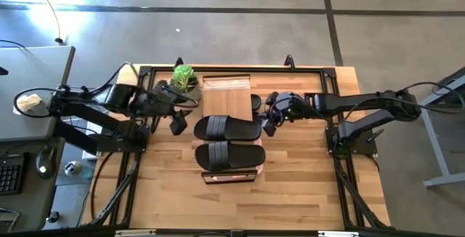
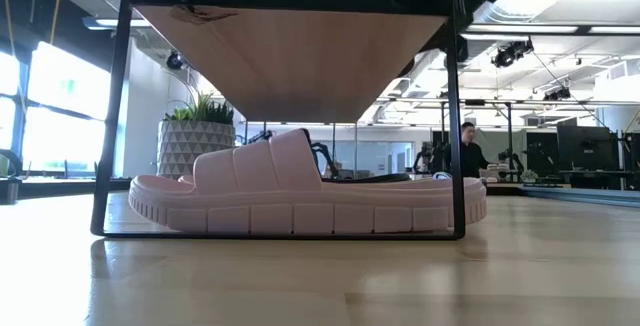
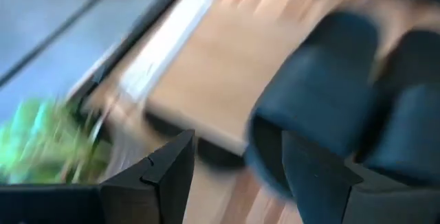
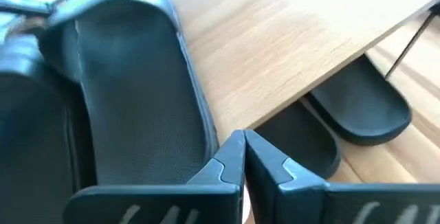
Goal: Pick and place slides into the shelf
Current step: Put the black slide on the shelf
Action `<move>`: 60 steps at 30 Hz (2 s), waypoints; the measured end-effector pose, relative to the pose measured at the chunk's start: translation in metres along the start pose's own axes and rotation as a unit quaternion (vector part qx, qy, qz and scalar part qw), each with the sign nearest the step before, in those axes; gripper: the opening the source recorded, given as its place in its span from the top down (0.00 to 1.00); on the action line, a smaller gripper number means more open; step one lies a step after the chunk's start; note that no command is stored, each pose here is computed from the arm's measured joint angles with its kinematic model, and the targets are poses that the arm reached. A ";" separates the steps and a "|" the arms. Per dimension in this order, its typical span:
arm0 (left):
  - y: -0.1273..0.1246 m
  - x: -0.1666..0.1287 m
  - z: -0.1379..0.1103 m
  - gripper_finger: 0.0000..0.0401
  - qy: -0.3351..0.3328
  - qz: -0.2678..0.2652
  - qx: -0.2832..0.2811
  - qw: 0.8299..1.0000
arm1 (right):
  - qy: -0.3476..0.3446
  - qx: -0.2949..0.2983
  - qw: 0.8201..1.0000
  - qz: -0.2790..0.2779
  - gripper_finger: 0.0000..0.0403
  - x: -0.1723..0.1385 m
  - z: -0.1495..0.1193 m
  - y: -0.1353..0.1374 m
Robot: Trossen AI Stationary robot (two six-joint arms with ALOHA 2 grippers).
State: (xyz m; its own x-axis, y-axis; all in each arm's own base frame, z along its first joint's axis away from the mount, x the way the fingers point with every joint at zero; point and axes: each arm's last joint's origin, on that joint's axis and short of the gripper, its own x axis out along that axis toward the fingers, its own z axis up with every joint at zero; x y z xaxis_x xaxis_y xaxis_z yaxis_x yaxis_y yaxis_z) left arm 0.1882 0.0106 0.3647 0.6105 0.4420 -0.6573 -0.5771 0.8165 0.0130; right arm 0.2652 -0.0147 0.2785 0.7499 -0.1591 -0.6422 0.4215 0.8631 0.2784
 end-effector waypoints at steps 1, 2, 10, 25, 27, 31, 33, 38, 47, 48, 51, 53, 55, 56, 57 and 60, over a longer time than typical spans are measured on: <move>0.001 0.002 -0.004 0.50 0.023 0.014 -0.005 1.000 | -0.007 0.005 1.000 0.000 1.00 -0.003 0.001 0.000; 0.002 0.003 -0.009 0.50 0.045 0.028 -0.010 0.999 | -0.010 0.008 1.000 -0.003 1.00 -0.005 0.001 0.000; -0.001 0.026 -0.023 0.50 0.144 0.130 -0.006 0.981 | 0.001 0.010 1.000 -0.011 1.00 -0.013 -0.001 -0.003; -0.027 0.069 -0.024 0.50 0.197 0.110 0.040 0.973 | 0.030 0.016 0.999 0.006 1.00 -0.013 -0.006 -0.001; -0.028 0.068 -0.024 0.50 0.202 0.092 0.046 0.974 | 0.031 0.015 0.999 0.006 1.00 -0.013 -0.006 -0.001; -0.030 0.072 -0.024 0.50 0.210 0.088 0.054 0.972 | 0.033 0.013 0.999 0.005 1.00 -0.013 -0.007 -0.002; -0.031 0.075 -0.025 0.50 0.213 0.088 0.056 0.971 | 0.033 0.014 0.999 0.006 1.00 -0.013 -0.007 -0.001; -0.033 0.077 -0.025 0.50 0.217 0.082 0.058 0.971 | 0.038 0.014 0.999 0.015 1.00 -0.013 -0.007 -0.001; -0.035 0.077 -0.024 0.50 0.224 0.054 0.053 0.972 | 0.039 0.013 0.999 0.016 1.00 -0.013 -0.007 -0.001; -0.035 0.077 -0.024 0.50 0.223 0.054 0.053 0.972 | 0.039 0.013 0.999 0.016 1.00 -0.013 -0.007 -0.001; -0.035 0.077 -0.024 0.50 0.221 0.060 0.055 0.972 | 0.039 0.013 0.999 0.016 1.00 -0.013 -0.007 -0.001; -0.034 0.077 -0.024 0.50 0.219 0.068 0.058 0.972 | 0.039 0.013 0.999 0.016 1.00 -0.013 -0.007 -0.001; -0.034 0.077 -0.024 0.50 0.215 0.075 0.060 0.972 | 0.039 0.013 0.999 0.016 1.00 -0.013 -0.007 -0.001; -0.033 0.077 -0.024 0.50 0.213 0.079 0.061 0.972 | 0.039 0.013 0.999 0.016 1.00 -0.013 -0.007 -0.001; -0.033 0.077 -0.024 0.50 0.211 0.080 0.061 0.972 | 0.039 0.013 0.999 0.017 1.00 -0.013 -0.007 -0.001; -0.034 0.078 -0.023 0.50 0.208 0.079 0.060 0.973 | 0.046 0.013 0.998 0.031 1.00 -0.013 -0.007 0.000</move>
State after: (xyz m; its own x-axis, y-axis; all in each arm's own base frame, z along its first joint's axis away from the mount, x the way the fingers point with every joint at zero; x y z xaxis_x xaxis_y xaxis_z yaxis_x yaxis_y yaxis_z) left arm 0.2423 0.0086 0.2956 0.2323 0.3978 -0.8876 -0.5636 0.7988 0.2105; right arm 0.2517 -0.0091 0.2819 0.7251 -0.0605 -0.6860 0.3898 0.8572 0.3364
